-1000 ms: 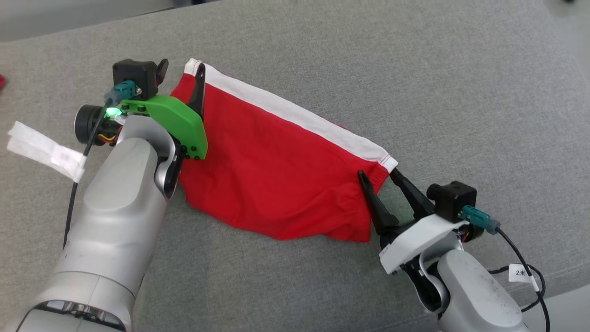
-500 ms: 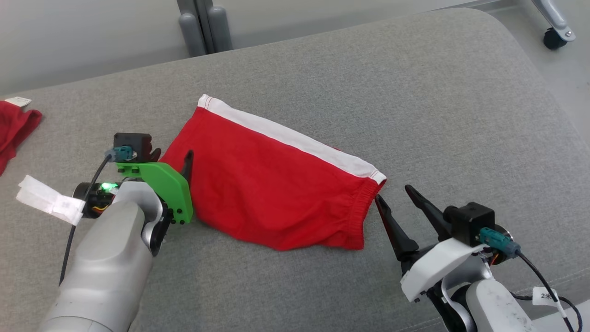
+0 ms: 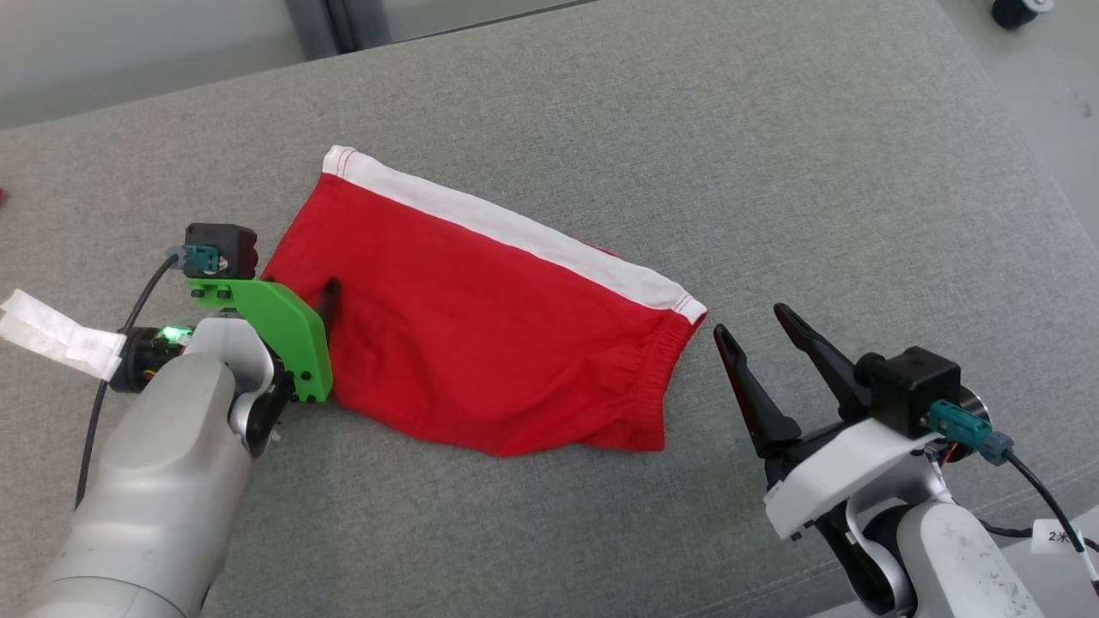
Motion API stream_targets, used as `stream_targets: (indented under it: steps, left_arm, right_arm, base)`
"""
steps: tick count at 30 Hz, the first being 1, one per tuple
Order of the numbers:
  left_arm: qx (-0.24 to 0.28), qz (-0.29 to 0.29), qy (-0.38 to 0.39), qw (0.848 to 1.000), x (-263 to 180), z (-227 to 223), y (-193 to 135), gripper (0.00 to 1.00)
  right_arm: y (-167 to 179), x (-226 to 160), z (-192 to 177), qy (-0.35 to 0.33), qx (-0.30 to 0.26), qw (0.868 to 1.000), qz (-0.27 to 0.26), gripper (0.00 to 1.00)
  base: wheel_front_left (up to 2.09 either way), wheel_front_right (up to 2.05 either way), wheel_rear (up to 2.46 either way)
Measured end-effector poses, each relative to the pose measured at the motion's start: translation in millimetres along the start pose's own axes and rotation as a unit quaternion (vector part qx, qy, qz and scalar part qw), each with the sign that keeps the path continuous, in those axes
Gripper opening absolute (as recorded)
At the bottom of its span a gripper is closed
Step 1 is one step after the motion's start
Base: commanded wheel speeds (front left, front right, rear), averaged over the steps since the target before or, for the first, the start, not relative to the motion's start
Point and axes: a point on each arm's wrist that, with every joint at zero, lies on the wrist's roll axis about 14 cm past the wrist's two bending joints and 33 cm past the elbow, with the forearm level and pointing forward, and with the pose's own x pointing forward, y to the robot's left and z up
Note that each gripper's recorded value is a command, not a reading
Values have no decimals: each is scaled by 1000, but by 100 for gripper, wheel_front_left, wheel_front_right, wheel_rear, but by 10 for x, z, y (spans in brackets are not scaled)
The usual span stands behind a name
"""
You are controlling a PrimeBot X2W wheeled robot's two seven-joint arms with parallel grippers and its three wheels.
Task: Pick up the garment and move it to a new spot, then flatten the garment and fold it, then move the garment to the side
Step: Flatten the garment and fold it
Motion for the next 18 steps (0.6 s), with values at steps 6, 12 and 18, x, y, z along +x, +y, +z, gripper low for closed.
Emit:
stream_targets:
  steps: [6,12,18]
  left_arm:
    - [2,-11,27,1000,52,-72,-25,100]
    - [1,-19,25,1000,57,-61,-49,0]
    - [-8,-10,4,1000,25,-45,4,0]
  right_arm:
    - [21,39,-2,-1,0,1000,4,100]
    - [15,66,42,-12,-1,1000,5,100]
    - [31,75,66,-21,0,1000,7,100]
  base:
    - [0,0,0]
    - [0,0,0]
    - [0,0,0]
